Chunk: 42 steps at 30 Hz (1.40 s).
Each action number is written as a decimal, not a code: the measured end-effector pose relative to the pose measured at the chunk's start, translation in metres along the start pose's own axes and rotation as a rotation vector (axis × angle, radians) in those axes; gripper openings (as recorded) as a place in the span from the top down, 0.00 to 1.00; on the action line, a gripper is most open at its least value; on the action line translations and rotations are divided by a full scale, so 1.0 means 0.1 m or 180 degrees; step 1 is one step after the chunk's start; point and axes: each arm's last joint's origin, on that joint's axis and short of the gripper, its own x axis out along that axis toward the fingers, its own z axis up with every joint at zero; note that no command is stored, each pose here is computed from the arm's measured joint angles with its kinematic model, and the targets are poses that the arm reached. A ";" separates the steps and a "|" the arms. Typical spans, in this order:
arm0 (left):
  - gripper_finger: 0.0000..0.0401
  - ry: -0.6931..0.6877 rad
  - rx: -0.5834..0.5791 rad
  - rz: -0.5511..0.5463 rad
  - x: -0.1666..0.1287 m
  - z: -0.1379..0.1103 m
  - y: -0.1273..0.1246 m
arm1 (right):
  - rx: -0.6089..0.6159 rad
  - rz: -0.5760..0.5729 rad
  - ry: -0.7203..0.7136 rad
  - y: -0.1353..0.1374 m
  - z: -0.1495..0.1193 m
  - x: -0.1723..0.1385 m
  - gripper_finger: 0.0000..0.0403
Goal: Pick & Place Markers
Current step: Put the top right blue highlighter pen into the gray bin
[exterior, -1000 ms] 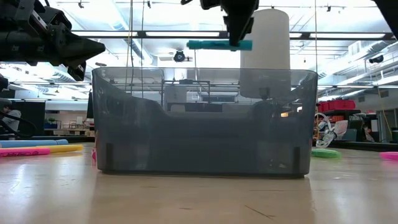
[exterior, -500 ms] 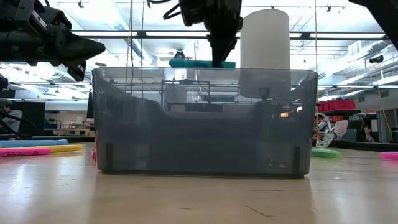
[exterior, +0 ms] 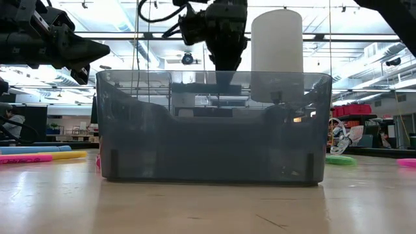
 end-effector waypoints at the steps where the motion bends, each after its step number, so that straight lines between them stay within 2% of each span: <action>1: 0.94 0.0001 0.0000 -0.0002 0.00 0.00 0.00 | -0.0006 -0.0003 0.0025 0.01 -0.01 0.04 0.86; 17: 0.94 0.0000 0.0000 -0.0001 0.00 0.00 0.00 | -0.0085 -0.0051 0.0167 -0.02 -0.13 0.56 0.86; 34: 0.94 0.0001 0.0001 -0.0001 0.00 0.00 0.00 | -0.0241 -0.0039 0.0066 -0.02 -0.18 0.85 0.86; 37: 0.94 0.0000 0.0001 -0.0001 0.00 0.00 0.00 | -0.0242 -0.0040 0.0072 -0.02 -0.19 0.86 0.82; 42: 0.94 0.0001 0.0001 -0.0001 0.00 0.00 0.00 | -0.0250 -0.0038 0.0055 -0.02 -0.19 0.86 0.70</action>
